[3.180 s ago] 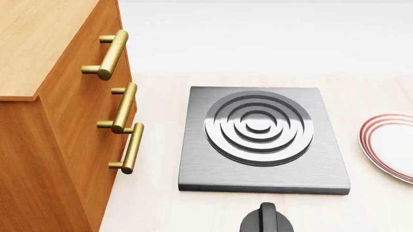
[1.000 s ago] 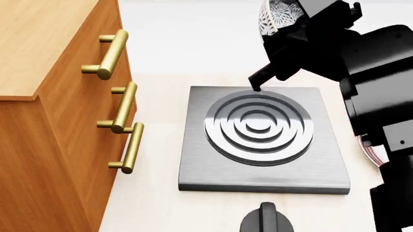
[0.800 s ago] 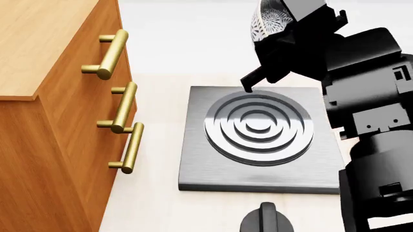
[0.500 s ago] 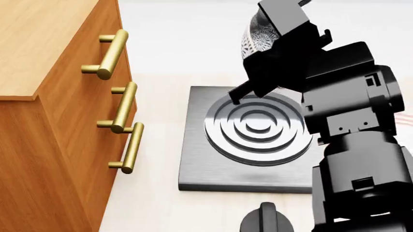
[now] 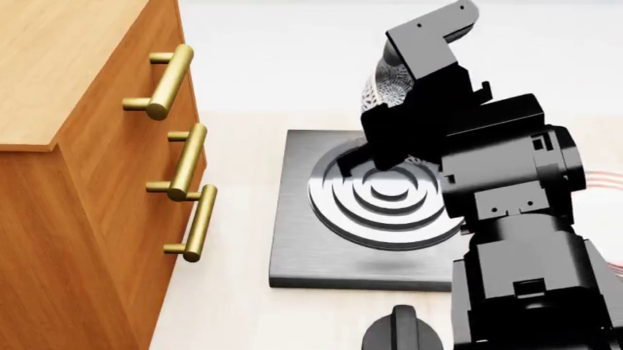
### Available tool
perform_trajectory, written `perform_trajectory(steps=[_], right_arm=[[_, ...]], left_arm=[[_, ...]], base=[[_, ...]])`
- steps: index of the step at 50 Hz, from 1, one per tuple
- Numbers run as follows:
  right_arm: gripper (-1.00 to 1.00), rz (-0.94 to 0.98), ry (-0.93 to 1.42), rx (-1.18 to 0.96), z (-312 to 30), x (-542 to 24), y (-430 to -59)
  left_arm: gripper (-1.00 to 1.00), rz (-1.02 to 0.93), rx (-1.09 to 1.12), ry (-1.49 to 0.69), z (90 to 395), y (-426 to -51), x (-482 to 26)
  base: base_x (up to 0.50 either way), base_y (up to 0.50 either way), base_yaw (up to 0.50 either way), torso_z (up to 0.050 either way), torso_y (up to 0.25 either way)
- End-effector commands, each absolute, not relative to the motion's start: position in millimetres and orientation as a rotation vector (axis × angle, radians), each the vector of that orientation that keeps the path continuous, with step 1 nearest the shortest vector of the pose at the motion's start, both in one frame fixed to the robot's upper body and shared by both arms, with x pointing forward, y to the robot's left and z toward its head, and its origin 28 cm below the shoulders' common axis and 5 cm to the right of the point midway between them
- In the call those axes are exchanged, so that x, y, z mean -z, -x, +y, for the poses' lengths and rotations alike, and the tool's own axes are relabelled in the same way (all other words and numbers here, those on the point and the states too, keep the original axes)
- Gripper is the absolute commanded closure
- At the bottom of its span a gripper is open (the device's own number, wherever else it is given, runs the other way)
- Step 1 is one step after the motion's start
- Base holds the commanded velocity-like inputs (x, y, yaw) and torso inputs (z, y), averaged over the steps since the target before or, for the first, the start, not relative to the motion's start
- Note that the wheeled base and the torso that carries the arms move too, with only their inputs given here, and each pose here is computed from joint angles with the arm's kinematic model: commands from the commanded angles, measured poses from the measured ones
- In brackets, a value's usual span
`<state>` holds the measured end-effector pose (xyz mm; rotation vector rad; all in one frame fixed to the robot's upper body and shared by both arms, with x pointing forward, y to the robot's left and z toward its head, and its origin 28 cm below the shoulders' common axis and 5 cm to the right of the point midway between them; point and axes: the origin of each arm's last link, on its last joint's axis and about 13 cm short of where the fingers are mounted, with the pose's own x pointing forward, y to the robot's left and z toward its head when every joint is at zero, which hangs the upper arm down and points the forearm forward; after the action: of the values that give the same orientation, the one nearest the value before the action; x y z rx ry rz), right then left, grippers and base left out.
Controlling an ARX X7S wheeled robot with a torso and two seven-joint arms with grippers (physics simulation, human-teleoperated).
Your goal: Put the bowl on the stove.
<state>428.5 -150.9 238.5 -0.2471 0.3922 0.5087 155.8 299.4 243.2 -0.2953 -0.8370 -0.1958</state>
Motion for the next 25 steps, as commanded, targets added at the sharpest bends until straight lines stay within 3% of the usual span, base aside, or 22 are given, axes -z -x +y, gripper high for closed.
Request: perform_trajectory(steps=[1,6,13,25], right_arm=[[1.0,0.397,0.245,-0.501,-149.0,-238.3,-428.5],[1.0,0.401,0.247,-0.501,-148.6,-238.6,-428.4],[1.0,0.406,0.25,-0.498,-148.3,-238.8,-428.3],[1.0,0.426,0.263,-0.475,-149.3,-239.4,-427.4]], left_arm=[[-1.0,-0.83,0.157,0.274,299.8,-158.8,-241.0],[-1.0,-0.831,0.147,0.275,300.6,-159.1,-240.7],[-1.0,-0.838,0.131,0.273,300.5,-159.8,-240.5],[-1.0,-0.839,0.132,0.271,300.5,-160.4,-239.6]], base=[[0.0,0.0,0.0,0.0,0.0],[0.0,0.0,0.0,0.0,-0.027],[0.0,0.0,0.0,0.002,-0.214],[0.0,0.0,0.0,0.0,0.0]])
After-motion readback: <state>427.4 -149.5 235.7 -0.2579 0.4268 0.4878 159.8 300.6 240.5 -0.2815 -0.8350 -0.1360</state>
